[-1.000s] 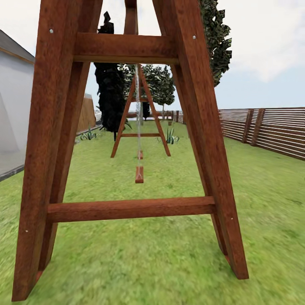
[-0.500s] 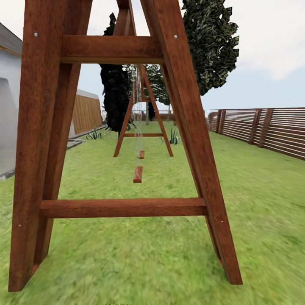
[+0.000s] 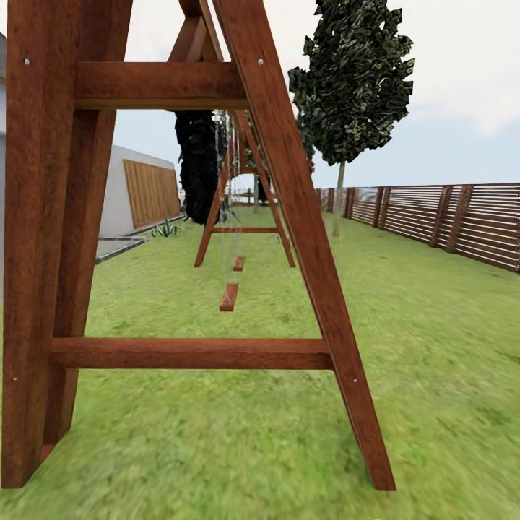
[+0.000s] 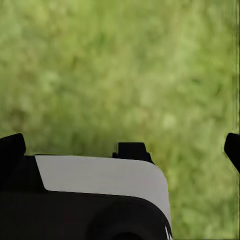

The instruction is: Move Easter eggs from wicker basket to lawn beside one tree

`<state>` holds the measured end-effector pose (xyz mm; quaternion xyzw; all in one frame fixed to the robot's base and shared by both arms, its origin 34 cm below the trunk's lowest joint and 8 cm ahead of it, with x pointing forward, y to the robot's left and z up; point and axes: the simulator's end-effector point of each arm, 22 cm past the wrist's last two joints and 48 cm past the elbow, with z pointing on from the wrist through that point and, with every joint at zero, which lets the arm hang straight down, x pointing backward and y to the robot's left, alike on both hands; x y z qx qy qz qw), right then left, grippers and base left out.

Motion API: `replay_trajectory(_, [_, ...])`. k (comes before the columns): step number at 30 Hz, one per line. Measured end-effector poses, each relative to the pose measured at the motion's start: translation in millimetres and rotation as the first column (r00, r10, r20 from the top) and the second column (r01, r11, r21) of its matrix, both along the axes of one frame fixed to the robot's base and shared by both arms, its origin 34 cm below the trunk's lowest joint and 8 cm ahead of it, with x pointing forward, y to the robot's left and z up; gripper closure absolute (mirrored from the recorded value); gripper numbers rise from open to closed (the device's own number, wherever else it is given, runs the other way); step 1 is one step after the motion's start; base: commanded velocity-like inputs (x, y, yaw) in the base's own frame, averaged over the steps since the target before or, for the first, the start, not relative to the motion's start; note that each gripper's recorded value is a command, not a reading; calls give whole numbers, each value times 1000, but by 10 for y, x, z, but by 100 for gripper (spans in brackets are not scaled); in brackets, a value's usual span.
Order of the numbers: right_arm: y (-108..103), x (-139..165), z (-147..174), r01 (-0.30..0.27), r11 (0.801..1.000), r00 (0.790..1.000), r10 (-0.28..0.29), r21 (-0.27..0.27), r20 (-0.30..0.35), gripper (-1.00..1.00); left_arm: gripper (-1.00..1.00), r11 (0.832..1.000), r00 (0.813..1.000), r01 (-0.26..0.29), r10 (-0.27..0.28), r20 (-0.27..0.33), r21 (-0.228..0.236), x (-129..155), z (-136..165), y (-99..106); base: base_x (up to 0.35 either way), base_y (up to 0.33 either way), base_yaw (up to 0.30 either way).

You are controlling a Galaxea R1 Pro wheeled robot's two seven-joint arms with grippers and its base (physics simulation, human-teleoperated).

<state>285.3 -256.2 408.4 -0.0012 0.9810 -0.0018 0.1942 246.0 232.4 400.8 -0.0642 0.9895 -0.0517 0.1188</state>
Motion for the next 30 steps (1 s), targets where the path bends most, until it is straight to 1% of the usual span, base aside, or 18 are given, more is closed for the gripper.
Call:
replay_trajectory(16, [-9, 0, 0, 0, 1000, 1000, 0, -1, 0, -100, -100, 1000, 1000, 0, 0, 0, 1, 0, 0, 10, 1, -331, -237])
replay_trajectory(20, [-4, 0, 1, 0, 1000, 1000, 0, -1, 0, -100, -100, 1000, 1000, -1, 1, 1, -1, 1, 1, 6, 84, -323, -70])
replay_trajectory(30, [2, 0, 1, 0, 1000, 1000, 0, 0, 0, -100, -100, 1000, 1000, -1, 1, 1, -3, 1, 2, 2, 171, -304, -16])
